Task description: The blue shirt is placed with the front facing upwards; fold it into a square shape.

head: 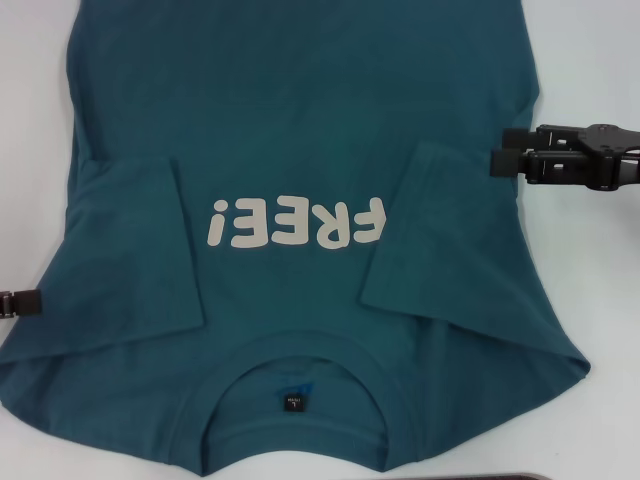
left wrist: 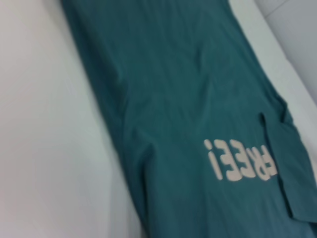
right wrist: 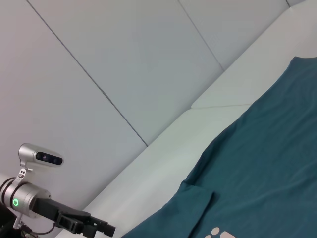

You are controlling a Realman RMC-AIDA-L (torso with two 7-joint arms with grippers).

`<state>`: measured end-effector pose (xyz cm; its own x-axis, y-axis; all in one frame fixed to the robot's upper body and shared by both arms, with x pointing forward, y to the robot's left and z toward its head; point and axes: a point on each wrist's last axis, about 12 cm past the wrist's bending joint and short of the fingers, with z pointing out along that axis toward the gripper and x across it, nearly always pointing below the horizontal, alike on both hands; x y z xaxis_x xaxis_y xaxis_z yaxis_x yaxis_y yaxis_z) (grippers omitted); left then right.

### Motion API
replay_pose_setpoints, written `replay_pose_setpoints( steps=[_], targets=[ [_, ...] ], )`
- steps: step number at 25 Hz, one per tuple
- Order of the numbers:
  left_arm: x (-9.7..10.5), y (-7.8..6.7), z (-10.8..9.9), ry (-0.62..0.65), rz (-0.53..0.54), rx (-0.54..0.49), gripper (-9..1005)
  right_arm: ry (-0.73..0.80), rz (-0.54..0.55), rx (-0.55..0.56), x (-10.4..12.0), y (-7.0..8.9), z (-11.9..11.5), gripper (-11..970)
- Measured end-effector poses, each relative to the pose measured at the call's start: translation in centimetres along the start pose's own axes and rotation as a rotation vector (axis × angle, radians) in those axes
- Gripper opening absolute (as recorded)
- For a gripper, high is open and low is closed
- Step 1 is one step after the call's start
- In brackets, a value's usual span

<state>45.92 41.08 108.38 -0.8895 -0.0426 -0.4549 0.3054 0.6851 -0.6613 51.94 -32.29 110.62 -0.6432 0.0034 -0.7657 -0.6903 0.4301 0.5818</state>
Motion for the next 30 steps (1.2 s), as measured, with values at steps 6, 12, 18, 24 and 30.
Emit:
replay_pose_setpoints(
  steps=[6,12,18,24,30],
  targets=[
    [0.4,0.4,-0.3,0.003,-0.03,-0.026,874,0.002,-0.001,0.002,0.0,0.0,0.0,896],
    [0.7,0.7,-0.6,0.005,-0.045,-0.048,874,0.003,0.0,0.004,0.0,0.0,-0.1,893],
    [1.1,0.8,-0.5,0.025,-0.056,-0.052,873,0.003,0.004,0.003,0.2,0.0,-0.2,891],
    [1.5,0.7,-0.2,0.054,-0.061,-0.044,873,0.004,0.007,0.001,0.2,0.0,-0.2,890],
    [1.9,0.7,-0.2,0.082,-0.069,-0.043,873,0.006,0.009,0.0,0.3,0.0,-0.3,889]
  ],
)
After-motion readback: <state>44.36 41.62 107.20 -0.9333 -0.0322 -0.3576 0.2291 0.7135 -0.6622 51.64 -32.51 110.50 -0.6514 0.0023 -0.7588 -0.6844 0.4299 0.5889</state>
